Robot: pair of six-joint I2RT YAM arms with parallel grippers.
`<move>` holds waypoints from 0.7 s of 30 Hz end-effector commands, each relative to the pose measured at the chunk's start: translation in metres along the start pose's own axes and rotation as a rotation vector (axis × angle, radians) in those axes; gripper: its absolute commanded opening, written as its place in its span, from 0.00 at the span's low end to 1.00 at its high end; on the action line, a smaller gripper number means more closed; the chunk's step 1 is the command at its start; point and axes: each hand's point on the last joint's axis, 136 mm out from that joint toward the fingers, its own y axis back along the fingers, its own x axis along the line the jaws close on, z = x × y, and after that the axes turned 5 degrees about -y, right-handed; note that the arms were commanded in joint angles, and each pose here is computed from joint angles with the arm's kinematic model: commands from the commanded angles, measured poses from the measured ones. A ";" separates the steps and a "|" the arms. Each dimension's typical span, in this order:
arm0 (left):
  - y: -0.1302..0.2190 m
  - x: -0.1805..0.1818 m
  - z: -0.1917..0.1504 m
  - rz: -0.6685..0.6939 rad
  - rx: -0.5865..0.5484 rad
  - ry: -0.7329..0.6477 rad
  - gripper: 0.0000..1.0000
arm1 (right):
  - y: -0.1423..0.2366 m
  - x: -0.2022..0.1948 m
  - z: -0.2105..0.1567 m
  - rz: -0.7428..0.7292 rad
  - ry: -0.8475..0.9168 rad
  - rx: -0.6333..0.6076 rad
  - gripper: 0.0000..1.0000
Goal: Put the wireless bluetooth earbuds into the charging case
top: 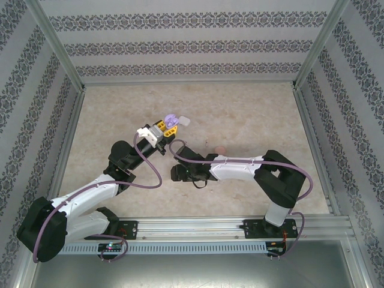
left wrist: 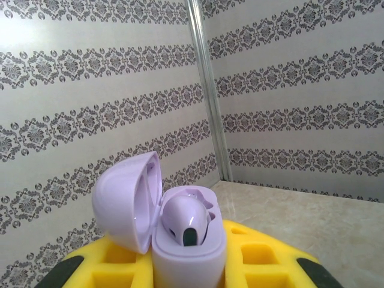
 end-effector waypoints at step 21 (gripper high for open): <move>-0.001 0.005 0.017 0.005 -0.034 -0.020 0.00 | -0.014 -0.017 0.023 -0.061 0.077 -0.006 0.56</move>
